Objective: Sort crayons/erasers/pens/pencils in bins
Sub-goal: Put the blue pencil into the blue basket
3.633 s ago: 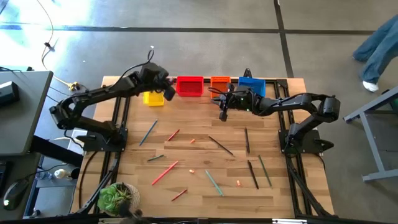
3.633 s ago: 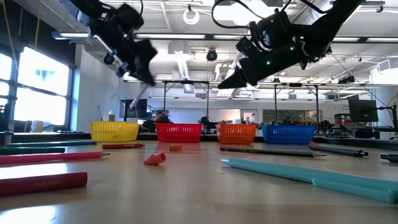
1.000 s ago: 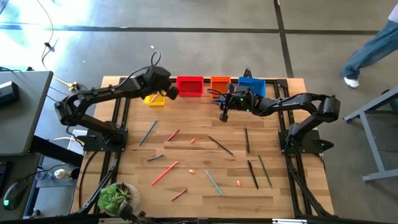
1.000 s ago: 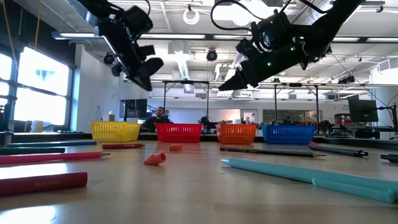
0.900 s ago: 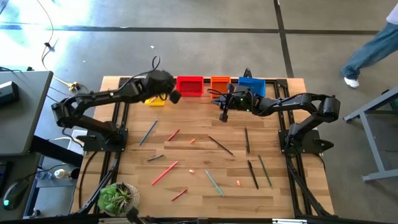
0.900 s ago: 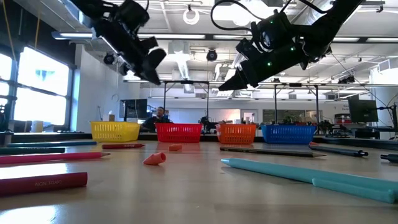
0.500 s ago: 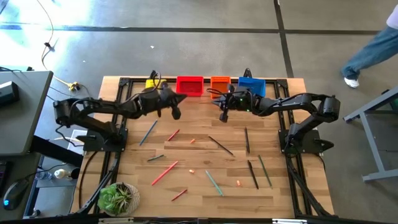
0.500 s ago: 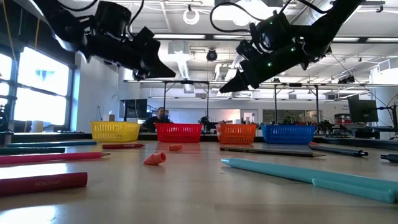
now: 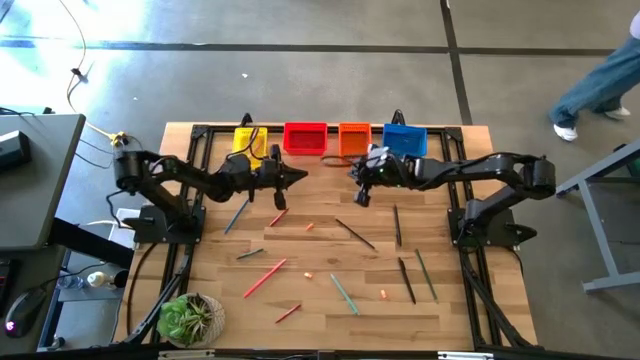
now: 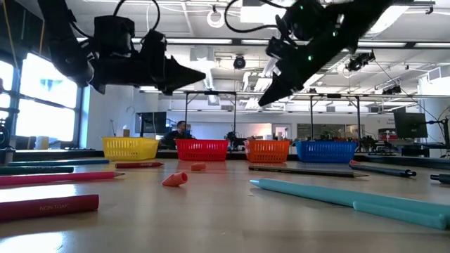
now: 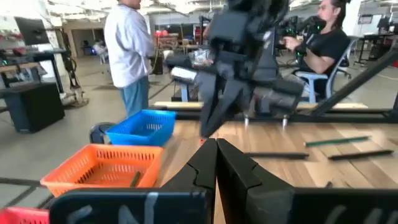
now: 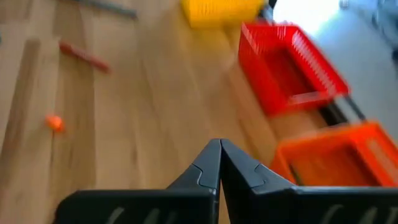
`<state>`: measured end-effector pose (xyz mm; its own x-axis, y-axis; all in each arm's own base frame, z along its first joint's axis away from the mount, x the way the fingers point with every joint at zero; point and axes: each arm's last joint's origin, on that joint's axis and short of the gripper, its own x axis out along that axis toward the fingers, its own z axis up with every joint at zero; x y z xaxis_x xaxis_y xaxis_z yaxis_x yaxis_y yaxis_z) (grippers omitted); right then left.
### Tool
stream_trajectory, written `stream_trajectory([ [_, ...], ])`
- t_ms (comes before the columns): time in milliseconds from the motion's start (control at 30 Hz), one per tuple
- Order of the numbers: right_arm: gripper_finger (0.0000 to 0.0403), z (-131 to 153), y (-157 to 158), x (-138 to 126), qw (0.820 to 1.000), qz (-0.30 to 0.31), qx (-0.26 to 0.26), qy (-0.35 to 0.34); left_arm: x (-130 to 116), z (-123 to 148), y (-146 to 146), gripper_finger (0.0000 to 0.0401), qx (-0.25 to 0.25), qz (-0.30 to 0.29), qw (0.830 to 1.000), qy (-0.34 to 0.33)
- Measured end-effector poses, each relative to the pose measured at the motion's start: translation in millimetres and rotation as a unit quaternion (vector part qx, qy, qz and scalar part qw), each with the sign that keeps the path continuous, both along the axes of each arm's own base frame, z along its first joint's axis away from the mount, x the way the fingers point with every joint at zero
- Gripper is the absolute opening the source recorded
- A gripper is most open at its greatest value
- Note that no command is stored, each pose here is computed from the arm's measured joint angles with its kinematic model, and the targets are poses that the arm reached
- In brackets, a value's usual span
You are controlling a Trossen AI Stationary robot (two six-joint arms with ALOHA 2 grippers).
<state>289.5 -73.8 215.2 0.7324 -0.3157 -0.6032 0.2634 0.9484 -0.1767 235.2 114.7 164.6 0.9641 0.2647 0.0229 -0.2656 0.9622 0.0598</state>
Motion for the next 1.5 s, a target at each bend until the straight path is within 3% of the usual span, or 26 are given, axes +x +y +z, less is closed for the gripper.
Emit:
stream_trajectory([
  [233, 0.0, 34, 46, 8, 0.992, -0.043, 0.051, 0.102, 1, -7, -2, 0.0, 0.003, -0.033, 0.999, -0.022],
  [433, 0.0, 47, 74, 11, 0.984, -0.081, 0.106, 0.115, -16, -15, -11, 0.0, 0.001, -0.039, 0.998, -0.054],
  [767, 0.0, 39, 102, -8, 0.959, -0.171, 0.152, 0.167, -30, -23, -18, 0.0, -0.014, -0.042, 0.998, -0.048],
  [933, 0.0003, 26, 111, -10, 0.959, -0.17, 0.16, 0.16, -30, -22, -18, 0.0, -0.007, -0.041, 0.998, -0.048],
  [1200, 0.0072, -9, 116, -16, 0.947, -0.184, 0.216, 0.148, -28, -18, -12, 0.0, 0.008, -0.031, 0.998, -0.055],
  [1333, 0.0107, -11, 115, -17, 0.948, -0.184, 0.21, 0.153, -27, -18, -13, 0.0, 0.005, -0.033, 0.998, -0.056],
  [1500, 0.0118, -20, 116, -11, 0.95, -0.183, 0.199, 0.157, -27, -18, -12, 0.0, 0.008, -0.029, 0.998, -0.054],
])
